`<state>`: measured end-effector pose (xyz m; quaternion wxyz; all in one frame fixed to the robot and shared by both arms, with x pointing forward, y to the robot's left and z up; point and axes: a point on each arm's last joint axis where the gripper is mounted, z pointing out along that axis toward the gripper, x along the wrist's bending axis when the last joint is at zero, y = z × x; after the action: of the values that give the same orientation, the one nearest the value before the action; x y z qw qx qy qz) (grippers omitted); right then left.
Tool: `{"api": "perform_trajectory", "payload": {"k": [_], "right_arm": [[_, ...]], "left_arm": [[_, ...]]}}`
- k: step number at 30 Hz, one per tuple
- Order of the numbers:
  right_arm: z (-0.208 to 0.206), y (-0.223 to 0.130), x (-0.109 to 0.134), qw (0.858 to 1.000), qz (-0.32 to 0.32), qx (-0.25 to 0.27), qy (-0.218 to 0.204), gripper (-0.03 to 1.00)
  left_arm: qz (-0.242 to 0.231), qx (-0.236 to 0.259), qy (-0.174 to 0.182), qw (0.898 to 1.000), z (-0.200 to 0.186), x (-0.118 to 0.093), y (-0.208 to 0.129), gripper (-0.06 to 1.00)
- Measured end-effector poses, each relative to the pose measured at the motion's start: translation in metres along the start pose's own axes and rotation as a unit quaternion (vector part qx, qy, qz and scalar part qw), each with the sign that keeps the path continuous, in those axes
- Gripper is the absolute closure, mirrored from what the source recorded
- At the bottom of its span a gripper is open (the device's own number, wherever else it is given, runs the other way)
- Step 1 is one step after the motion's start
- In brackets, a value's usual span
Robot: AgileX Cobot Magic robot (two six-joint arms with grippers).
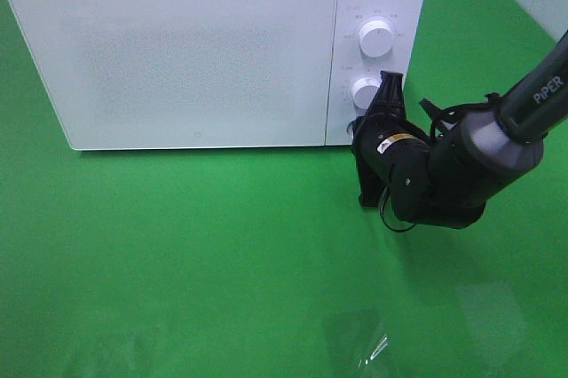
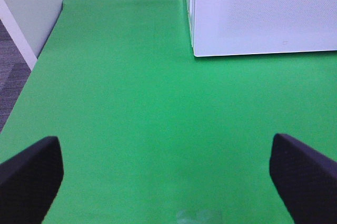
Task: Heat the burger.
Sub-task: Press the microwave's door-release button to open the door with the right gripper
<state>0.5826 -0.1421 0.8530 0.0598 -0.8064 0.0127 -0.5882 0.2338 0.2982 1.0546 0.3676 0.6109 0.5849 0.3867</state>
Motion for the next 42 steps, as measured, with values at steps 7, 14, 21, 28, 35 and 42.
{"api": "perform_trajectory", "payload": {"k": [7, 14, 21, 28, 35, 42], "right_arm": [[0.0070, -0.0033, -0.0054, 1.000, 0.005, -0.007, 0.006, 0.95], [0.0086, -0.0038, -0.0071, 1.000, 0.006, -0.012, 0.006, 0.95], [0.0087, -0.0058, -0.0066, 1.000, 0.001, -0.017, 0.007, 0.95], [0.0087, -0.0063, -0.0070, 1.000, -0.001, -0.018, 0.007, 0.95], [0.0087, -0.0066, -0.0074, 1.000, -0.004, -0.015, -0.001, 0.95], [0.0053, -0.0043, -0.0051, 1.000, -0.020, 0.002, -0.011, 0.95]], "left_arm": [[0.000, 0.000, 0.000, 1.000, 0.0000, 0.0000, 0.0000, -0.04], [0.000, 0.000, 0.000, 1.000, 0.0000, 0.0000, 0.0000, -0.04], [0.000, 0.000, 0.000, 1.000, 0.0000, 0.0000, 0.0000, -0.04], [0.000, 0.000, 0.000, 1.000, 0.0000, 0.0000, 0.0000, -0.04], [0.000, 0.000, 0.000, 1.000, 0.0000, 0.0000, 0.0000, -0.04], [0.000, 0.000, 0.000, 1.000, 0.0000, 0.0000, 0.0000, -0.04]]}}
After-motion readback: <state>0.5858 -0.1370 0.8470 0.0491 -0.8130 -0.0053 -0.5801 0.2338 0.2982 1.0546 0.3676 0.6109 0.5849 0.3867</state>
